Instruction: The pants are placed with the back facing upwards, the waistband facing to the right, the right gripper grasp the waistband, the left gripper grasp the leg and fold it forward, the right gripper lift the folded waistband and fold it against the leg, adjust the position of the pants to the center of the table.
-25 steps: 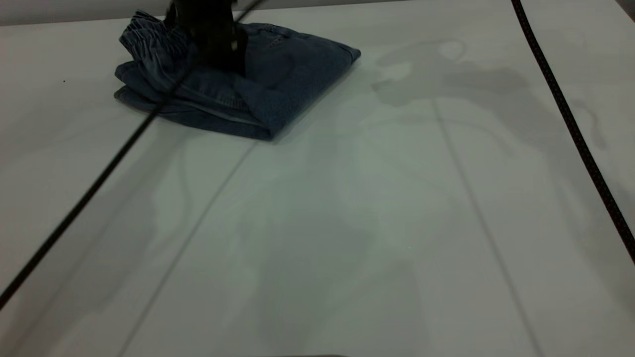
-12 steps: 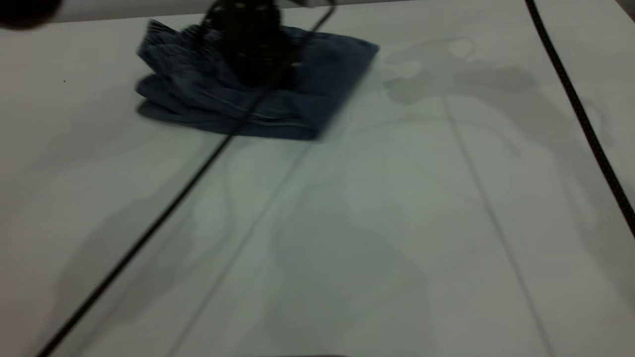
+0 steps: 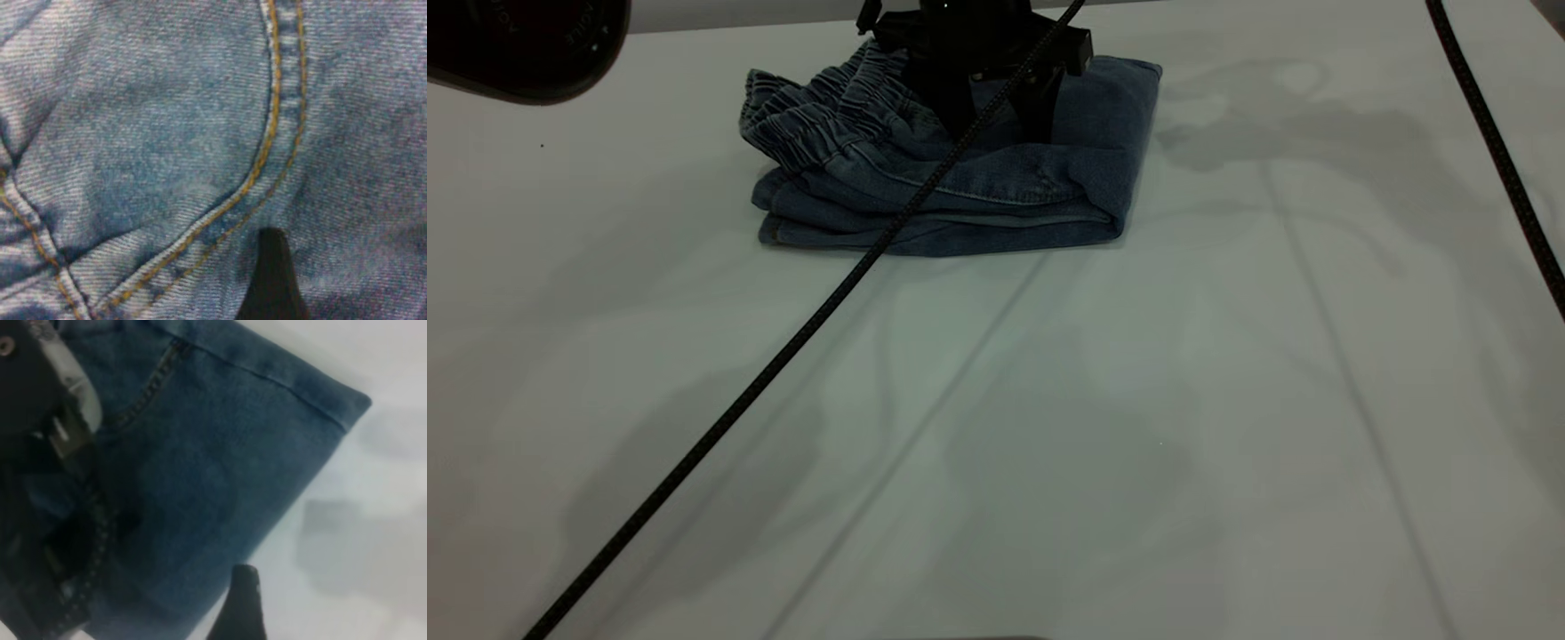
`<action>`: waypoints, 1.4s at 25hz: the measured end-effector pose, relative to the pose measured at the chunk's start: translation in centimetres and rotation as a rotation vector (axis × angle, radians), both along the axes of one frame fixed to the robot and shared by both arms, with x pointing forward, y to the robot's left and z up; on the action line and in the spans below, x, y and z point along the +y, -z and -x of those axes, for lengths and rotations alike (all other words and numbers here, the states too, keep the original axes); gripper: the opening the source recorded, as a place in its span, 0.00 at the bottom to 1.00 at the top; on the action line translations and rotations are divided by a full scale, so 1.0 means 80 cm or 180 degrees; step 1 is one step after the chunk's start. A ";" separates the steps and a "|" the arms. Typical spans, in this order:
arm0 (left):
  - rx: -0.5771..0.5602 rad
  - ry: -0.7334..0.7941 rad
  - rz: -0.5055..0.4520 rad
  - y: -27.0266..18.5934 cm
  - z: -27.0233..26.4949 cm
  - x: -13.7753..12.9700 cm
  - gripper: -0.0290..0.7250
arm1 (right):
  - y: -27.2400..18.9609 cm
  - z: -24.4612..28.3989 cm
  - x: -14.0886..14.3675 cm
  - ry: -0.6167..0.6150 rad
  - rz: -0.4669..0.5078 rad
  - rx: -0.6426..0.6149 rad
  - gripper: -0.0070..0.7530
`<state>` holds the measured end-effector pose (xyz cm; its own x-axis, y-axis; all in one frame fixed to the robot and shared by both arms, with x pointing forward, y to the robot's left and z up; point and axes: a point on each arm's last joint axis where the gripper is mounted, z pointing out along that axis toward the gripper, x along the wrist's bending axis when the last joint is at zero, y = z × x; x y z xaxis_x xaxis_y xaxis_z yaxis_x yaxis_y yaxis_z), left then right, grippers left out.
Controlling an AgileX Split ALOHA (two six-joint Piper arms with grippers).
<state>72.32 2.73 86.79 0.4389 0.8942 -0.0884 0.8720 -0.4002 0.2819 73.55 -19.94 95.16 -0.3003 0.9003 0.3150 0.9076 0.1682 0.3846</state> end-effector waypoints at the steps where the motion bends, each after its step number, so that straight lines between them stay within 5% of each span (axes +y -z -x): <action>1: -0.0002 0.0006 -0.0002 0.000 0.000 0.001 0.71 | 0.000 -0.001 -0.003 0.0014 0.0003 0.0002 0.76; 7: -0.0165 0.0082 0.0011 -0.031 -0.004 0.004 0.71 | -0.009 -0.002 -0.033 0.0098 0.0127 -0.0022 0.76; 17: -0.0928 -0.0058 0.0268 -0.204 -0.002 0.045 0.71 | -0.134 0.038 -0.054 0.0194 0.0039 -0.0270 0.76; 28: -0.1838 -0.0145 0.0374 -0.381 0.056 0.087 0.71 | -0.280 0.131 -0.057 0.0377 -0.0167 -0.0634 0.76; 35: -0.1905 -0.0151 0.0406 -0.447 0.128 0.121 0.71 | -0.334 0.218 -0.060 0.0468 -0.0265 -0.0836 0.76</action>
